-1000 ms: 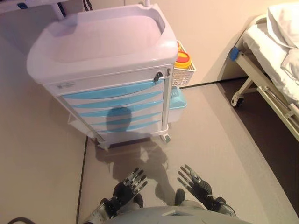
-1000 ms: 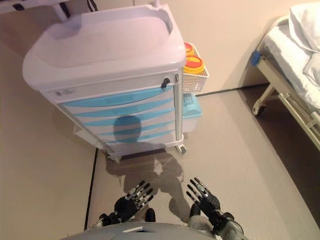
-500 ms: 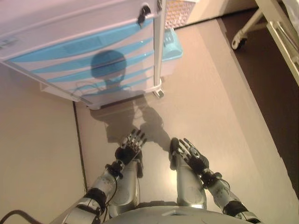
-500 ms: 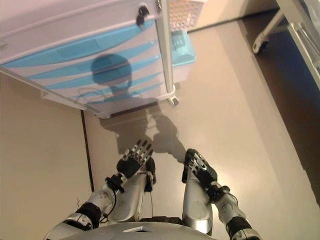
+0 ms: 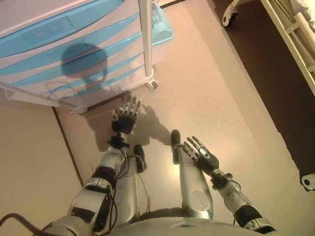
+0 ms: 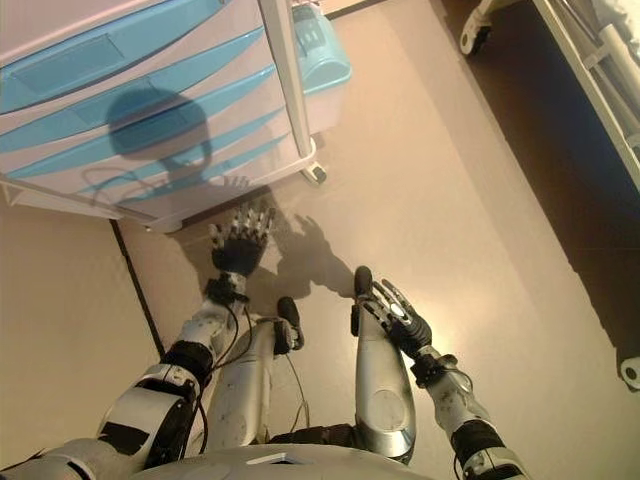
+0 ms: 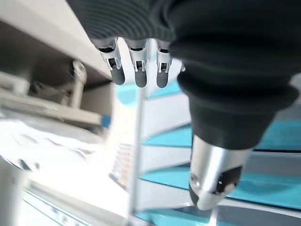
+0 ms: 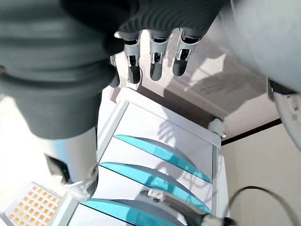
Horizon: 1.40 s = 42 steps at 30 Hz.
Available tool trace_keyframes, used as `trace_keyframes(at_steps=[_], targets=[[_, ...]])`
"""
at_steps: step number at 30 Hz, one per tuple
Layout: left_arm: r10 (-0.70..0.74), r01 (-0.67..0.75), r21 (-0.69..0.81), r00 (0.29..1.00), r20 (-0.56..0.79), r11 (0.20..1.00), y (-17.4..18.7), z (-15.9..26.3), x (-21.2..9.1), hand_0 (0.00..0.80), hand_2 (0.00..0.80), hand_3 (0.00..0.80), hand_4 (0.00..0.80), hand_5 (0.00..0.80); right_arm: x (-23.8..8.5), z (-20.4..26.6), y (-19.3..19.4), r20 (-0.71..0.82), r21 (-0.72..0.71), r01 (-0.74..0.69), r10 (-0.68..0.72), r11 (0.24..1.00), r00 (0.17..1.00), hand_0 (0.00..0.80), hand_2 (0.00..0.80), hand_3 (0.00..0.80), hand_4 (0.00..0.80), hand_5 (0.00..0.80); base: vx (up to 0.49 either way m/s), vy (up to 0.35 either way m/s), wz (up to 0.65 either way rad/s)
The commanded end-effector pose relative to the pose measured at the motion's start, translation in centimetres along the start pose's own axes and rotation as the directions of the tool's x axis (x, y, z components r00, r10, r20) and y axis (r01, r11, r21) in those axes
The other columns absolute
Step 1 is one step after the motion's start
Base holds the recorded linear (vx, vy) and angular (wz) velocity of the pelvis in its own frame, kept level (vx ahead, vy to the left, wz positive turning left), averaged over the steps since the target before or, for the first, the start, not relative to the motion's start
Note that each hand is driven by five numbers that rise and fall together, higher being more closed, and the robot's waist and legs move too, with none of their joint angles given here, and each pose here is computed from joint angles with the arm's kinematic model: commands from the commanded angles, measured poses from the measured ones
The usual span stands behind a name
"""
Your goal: Open the drawer and pick up the medicine
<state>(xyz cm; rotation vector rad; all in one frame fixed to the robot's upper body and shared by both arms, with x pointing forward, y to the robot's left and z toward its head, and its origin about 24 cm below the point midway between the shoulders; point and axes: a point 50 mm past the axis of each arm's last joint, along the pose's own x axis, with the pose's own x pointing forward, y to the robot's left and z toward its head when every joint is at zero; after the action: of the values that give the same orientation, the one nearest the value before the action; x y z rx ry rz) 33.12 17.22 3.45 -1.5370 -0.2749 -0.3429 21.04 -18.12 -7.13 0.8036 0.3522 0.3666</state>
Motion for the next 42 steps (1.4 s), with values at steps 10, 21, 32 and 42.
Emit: trace_keyframes(at_steps=[10, 21, 32, 42], targets=[[-0.254, 0.269, -0.033, 0.938, 0.234, 0.963, -7.4, 5.0, 7.4, 0.000, 0.000, 0.000, 0.000, 0.000, -3.3, -4.1, -0.3, -0.138, 0.021, -0.038, 0.040, 0.999, 0.990, 0.000, 0.000, 0.000, 0.000, 0.000, 0.013, 0.010, -0.08], [-0.223, 0.225, 0.031, 0.917, 0.331, 0.974, -8.2, 7.8, 7.8, 0.000, 0.000, 0.000, 0.000, 0.000, -3.4, -4.1, -0.2, -0.127, 0.018, -0.037, 0.039, 0.999, 0.991, 0.000, 0.000, 0.000, 0.000, 0.000, 0.002, -0.001, -0.01], [-0.151, 0.147, 0.039, 0.922, 0.357, 0.988, -6.9, 9.0, 6.7, 0.000, 0.000, 0.000, 0.000, 0.000, -2.6, -3.8, 0.3, -0.122, 0.014, -0.043, 0.045, 0.999, 0.992, 0.000, 0.000, 0.000, 0.000, 0.000, 0.000, 0.000, 0.00], [-0.095, 0.096, 0.015, 0.918, 0.385, 0.995, -4.6, 9.4, 4.4, 0.000, 0.000, 0.000, 0.000, 0.000, -1.9, -3.7, 0.7, -0.123, 0.007, -0.047, 0.048, 0.999, 0.991, 0.000, 0.000, 0.000, 0.000, 0.000, -0.006, 0.000, 0.02]])
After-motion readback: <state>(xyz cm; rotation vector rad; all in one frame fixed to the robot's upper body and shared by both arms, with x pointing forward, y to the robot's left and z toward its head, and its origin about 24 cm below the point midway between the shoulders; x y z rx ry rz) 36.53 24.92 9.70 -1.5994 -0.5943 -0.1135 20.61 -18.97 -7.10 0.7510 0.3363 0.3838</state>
